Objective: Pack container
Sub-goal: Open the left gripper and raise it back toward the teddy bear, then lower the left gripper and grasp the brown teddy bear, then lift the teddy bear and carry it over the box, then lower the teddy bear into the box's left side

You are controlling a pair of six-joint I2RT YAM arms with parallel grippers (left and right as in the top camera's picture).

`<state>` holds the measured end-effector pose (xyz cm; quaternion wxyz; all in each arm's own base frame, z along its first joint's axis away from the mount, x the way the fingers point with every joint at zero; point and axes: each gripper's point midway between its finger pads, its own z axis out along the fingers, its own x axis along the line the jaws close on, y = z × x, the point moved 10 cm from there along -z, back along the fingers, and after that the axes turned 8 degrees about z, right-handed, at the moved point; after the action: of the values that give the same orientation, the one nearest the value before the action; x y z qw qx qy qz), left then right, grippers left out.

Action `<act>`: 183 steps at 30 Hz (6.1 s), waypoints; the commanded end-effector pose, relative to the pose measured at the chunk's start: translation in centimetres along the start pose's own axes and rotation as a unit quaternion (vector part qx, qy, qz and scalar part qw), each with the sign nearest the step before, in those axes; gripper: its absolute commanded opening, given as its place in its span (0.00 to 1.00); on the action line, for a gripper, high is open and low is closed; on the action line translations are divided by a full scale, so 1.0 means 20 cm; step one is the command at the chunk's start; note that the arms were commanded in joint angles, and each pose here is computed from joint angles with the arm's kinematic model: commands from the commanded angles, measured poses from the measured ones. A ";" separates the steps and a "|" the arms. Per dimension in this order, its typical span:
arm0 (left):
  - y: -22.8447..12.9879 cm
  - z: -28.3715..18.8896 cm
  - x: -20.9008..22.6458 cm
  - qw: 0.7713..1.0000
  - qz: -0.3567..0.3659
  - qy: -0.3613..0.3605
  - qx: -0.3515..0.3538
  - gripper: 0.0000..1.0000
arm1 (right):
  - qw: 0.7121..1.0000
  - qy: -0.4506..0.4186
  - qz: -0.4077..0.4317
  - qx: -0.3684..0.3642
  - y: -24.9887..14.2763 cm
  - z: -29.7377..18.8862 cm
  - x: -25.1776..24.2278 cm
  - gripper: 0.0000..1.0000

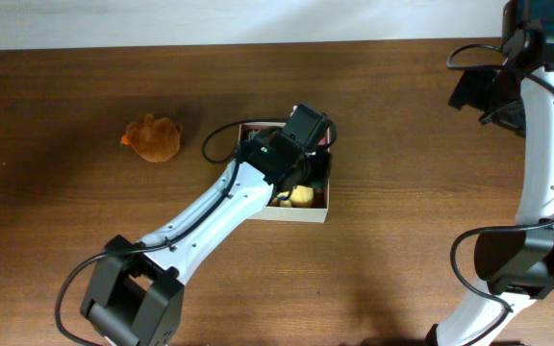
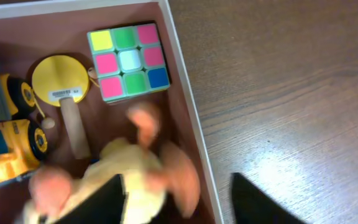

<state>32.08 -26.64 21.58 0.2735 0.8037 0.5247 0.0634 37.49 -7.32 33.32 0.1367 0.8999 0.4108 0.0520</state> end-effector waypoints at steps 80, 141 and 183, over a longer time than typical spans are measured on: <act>0.34 -0.55 0.71 0.988 0.053 0.032 0.142 0.02 | 1.000 -0.010 0.006 0.001 0.01 0.02 -0.01 0.99; 0.18 -0.18 0.23 0.969 -0.009 0.191 0.154 0.40 | 1.000 -0.010 0.006 0.001 0.01 0.02 -0.01 0.99; 0.20 -0.19 0.18 0.980 0.027 0.144 0.136 0.02 | 1.000 -0.010 0.006 0.001 0.01 0.02 -0.01 0.98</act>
<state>35.81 -23.24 26.33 0.0790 0.8160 0.5571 0.1327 37.50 -7.32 33.30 0.1366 0.8999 0.4108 0.0518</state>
